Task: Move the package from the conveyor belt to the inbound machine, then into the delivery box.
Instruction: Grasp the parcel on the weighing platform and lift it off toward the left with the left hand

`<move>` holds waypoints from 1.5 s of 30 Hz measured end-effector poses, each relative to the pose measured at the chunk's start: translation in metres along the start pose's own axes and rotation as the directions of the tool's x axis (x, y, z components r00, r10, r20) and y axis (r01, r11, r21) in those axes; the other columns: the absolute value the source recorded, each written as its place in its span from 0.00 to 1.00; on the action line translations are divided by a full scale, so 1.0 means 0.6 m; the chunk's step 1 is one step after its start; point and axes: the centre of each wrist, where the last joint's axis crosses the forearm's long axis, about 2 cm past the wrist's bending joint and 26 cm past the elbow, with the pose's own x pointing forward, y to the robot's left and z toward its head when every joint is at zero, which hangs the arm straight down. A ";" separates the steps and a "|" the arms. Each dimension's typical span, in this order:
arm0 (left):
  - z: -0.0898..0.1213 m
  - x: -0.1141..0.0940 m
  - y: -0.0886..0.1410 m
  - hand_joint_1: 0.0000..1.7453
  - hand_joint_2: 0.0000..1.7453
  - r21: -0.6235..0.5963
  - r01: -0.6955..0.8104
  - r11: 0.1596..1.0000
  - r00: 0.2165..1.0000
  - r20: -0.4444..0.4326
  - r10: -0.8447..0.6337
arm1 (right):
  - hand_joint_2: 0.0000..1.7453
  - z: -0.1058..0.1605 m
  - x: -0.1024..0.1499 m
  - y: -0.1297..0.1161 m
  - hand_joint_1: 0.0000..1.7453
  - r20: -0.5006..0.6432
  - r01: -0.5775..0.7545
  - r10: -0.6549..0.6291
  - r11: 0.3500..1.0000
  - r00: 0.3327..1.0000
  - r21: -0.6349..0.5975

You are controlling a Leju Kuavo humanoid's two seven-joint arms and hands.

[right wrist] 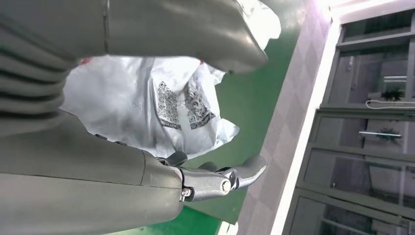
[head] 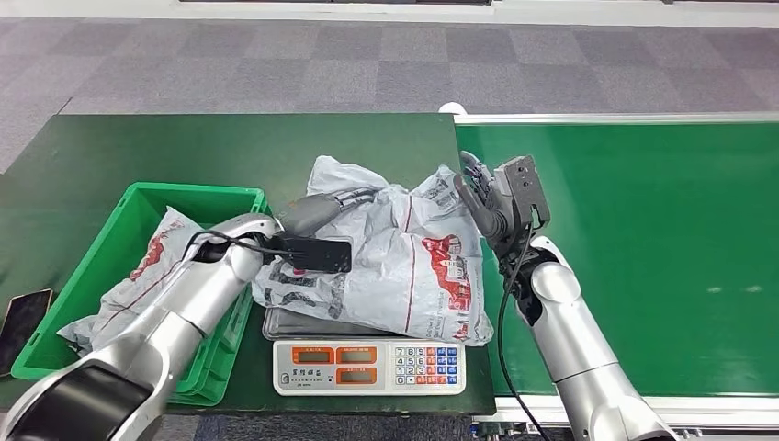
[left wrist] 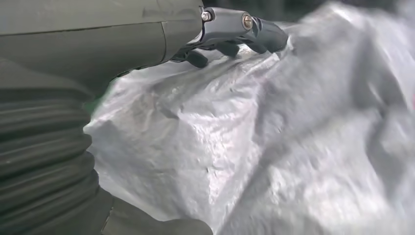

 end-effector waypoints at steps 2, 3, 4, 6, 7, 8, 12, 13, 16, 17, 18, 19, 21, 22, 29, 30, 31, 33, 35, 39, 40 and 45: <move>-0.010 0.005 0.016 0.00 1.00 -0.143 -0.025 0.989 0.999 0.030 0.029 | 1.00 0.000 0.000 -0.001 0.00 -0.003 0.009 -0.009 1.000 1.000 0.004; -0.015 0.010 0.022 0.00 1.00 -0.207 -0.039 0.978 0.998 0.040 0.048 | 1.00 0.000 0.001 -0.001 0.00 -0.004 0.014 -0.014 1.000 1.000 0.003; -0.021 0.015 0.027 0.00 1.00 -0.257 -0.046 0.965 0.997 0.047 0.060 | 1.00 -0.001 0.001 -0.001 0.00 -0.005 0.020 -0.020 1.000 1.000 0.002; -0.034 0.029 0.030 0.00 1.00 -0.323 -0.041 0.946 0.997 0.052 0.061 | 1.00 -0.001 0.004 -0.002 0.00 -0.005 0.033 -0.033 0.999 0.999 -0.001; -0.041 0.037 0.028 0.00 1.00 -0.342 -0.029 0.939 0.998 0.050 0.049 | 1.00 -0.001 0.005 -0.002 0.00 -0.003 0.038 -0.038 0.999 0.999 -0.002; -0.047 0.043 0.025 0.00 1.00 -0.356 -0.014 0.934 0.998 0.048 0.034 | 1.00 -0.001 0.006 -0.001 0.00 0.001 0.042 -0.042 0.999 0.999 -0.001; -0.063 0.056 0.004 0.00 1.00 -0.395 0.030 0.918 0.999 0.050 -0.011 | 1.00 0.004 0.005 0.002 0.00 0.012 0.056 -0.056 0.998 0.998 0.015; -0.065 0.055 -0.002 0.00 1.00 -0.405 0.034 0.913 0.998 0.055 -0.013 | 1.00 0.005 0.005 0.003 0.00 0.015 0.059 -0.059 0.998 0.998 0.017; -0.066 0.053 -0.018 0.00 1.00 -0.442 0.037 0.896 0.998 0.067 -0.008 | 1.00 0.004 0.006 0.002 0.00 0.023 0.071 -0.071 0.997 0.997 0.016; -0.067 0.053 -0.022 0.00 1.00 -0.452 0.038 0.891 0.998 0.069 -0.008 | 1.00 0.003 0.006 0.002 0.00 0.025 0.076 -0.076 0.997 0.997 0.016; -0.068 0.053 -0.025 0.00 1.00 -0.459 0.040 0.888 0.998 0.069 -0.009 | 1.00 0.003 0.006 0.002 0.00 0.026 0.080 -0.081 0.997 0.996 0.017; -0.069 0.053 -0.027 0.01 1.00 -0.465 0.041 0.885 0.998 0.068 -0.010 | 1.00 0.004 0.006 0.002 0.00 0.026 0.083 -0.084 0.996 0.996 0.018; -0.070 0.053 -0.031 0.51 1.00 -0.470 0.043 0.882 0.998 0.068 -0.012 | 1.00 0.004 0.006 0.001 0.00 0.028 0.088 -0.088 0.996 0.996 0.018; -0.070 0.054 -0.033 0.76 1.00 -0.469 0.044 0.882 0.998 0.069 -0.013 | 1.00 0.004 0.006 0.000 0.00 0.030 0.090 -0.091 0.996 0.995 0.017; -0.074 0.056 -0.043 1.00 1.00 -0.435 0.087 0.896 0.995 0.073 -0.062 | 1.00 0.005 0.007 -0.002 0.00 0.041 0.101 -0.101 0.995 0.994 0.006; -0.075 0.057 -0.045 1.00 1.00 -0.429 0.094 0.898 0.995 0.076 -0.068 | 1.00 0.005 0.007 -0.003 0.00 0.043 0.102 -0.102 0.995 0.994 0.005; -0.076 0.057 -0.046 1.00 1.00 -0.420 0.104 0.902 0.994 0.080 -0.077 | 1.00 0.006 0.007 -0.003 0.00 0.045 0.103 -0.103 0.995 0.994 0.002; -0.078 0.060 -0.046 1.00 1.00 -0.390 0.140 0.910 0.989 0.091 -0.113 | 1.00 0.009 0.007 -0.006 0.00 0.049 0.105 -0.104 0.994 0.993 -0.007; -0.080 0.065 -0.044 1.00 1.00 -0.354 0.188 0.916 0.981 0.103 -0.162 | 1.00 0.014 0.006 -0.009 0.00 0.053 0.106 -0.104 0.994 0.993 -0.020; -0.079 0.074 -0.027 1.00 1.00 -0.254 0.295 0.921 0.955 0.105 -0.277 | 1.00 0.025 0.003 -0.019 0.00 0.057 0.104 -0.101 0.993 0.993 -0.049; -0.076 0.076 -0.019 1.00 1.00 -0.218 0.332 0.918 0.943 0.098 -0.318 | 1.00 0.029 0.001 -0.023 0.00 0.057 0.103 -0.100 0.993 0.993 -0.056; -0.047 0.084 0.029 1.00 1.00 -0.077 0.525 0.848 0.851 0.041 -0.523 | 1.00 0.053 -0.008 -0.040 0.00 0.053 0.094 -0.090 0.992 0.995 -0.085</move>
